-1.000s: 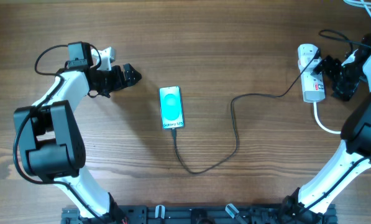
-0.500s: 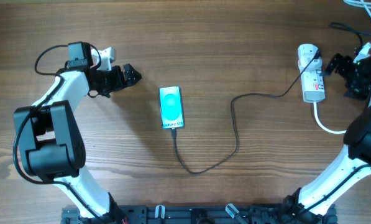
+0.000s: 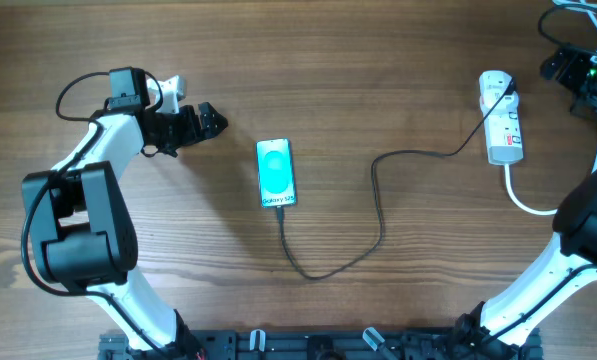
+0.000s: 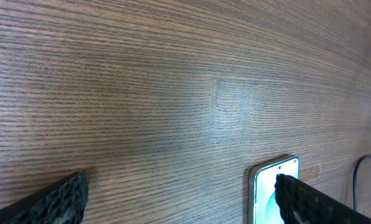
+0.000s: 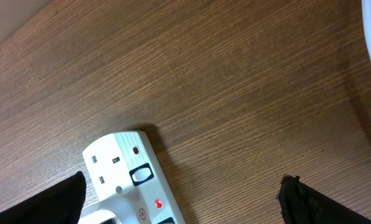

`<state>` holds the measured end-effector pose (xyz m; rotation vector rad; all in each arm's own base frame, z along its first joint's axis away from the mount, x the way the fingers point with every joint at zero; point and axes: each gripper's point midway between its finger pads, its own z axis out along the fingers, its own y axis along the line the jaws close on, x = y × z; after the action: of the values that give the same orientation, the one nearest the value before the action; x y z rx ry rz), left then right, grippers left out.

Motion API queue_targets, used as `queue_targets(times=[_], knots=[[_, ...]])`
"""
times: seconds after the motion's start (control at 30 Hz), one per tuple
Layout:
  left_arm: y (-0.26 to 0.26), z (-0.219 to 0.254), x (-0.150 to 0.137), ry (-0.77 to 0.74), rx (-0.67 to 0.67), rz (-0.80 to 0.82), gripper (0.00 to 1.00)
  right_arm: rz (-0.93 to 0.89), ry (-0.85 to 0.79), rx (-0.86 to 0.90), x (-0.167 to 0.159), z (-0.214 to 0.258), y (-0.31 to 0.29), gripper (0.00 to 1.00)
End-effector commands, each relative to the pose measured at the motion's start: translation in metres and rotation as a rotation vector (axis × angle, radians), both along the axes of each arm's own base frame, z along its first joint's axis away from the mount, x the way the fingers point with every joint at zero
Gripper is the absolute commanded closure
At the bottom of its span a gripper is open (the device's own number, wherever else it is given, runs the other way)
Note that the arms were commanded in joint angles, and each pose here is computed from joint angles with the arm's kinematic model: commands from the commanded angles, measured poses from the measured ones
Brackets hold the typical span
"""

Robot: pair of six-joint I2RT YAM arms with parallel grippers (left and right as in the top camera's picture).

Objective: Plug charger to phone and switch on socket

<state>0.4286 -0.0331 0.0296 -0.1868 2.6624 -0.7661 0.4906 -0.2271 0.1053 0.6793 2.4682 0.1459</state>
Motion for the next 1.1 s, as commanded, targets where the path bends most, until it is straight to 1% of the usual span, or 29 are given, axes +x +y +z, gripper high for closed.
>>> queue_targets(times=[0.0,0.4,0.47,0.57,0.67,0.73,0.8,0.87,0.97,1.0,1.07], knots=[[0.002,0.007,0.003,-0.023,0.015,-0.002,0.00,0.024,-0.034,-0.015,0.005,0.015,0.003,0.00],[0.003,0.011,0.003,-0.033,0.016,0.001,0.00,0.024,-0.034,-0.015,0.005,0.015,0.003,0.00],[0.001,0.040,0.007,-0.102,0.026,-0.006,0.00,0.024,-0.034,-0.015,0.005,0.015,0.003,0.00],[-0.007,0.129,0.006,-0.318,0.053,-0.022,0.00,0.024,-0.034,-0.015,0.005,0.015,0.003,0.00],[-0.012,0.200,-0.008,-0.494,0.074,-0.029,0.00,0.024,-0.034,-0.015,0.005,0.015,0.003,0.00],[-0.020,0.232,-0.020,-0.578,0.080,-0.044,0.00,0.024,-0.034,-0.015,0.005,0.015,0.003,0.00],[-0.035,0.248,-0.029,-0.622,0.073,-0.078,0.00,0.024,-0.034,-0.015,0.005,0.015,0.003,0.00],[-0.055,0.253,-0.035,-0.637,0.059,-0.127,0.00,0.024,-0.034,-0.015,0.005,0.015,0.003,0.00],[-0.059,0.243,-0.037,-0.602,0.117,-0.114,0.00,0.024,-0.034,-0.015,0.005,0.015,0.003,0.00],[-0.065,0.239,-0.041,-0.580,0.114,-0.128,0.00,0.024,-0.034,-0.015,0.005,0.015,0.003,0.00],[-0.058,0.235,-0.037,-0.578,0.171,-0.097,0.00,0.024,-0.034,-0.015,0.005,0.015,0.003,0.00]])
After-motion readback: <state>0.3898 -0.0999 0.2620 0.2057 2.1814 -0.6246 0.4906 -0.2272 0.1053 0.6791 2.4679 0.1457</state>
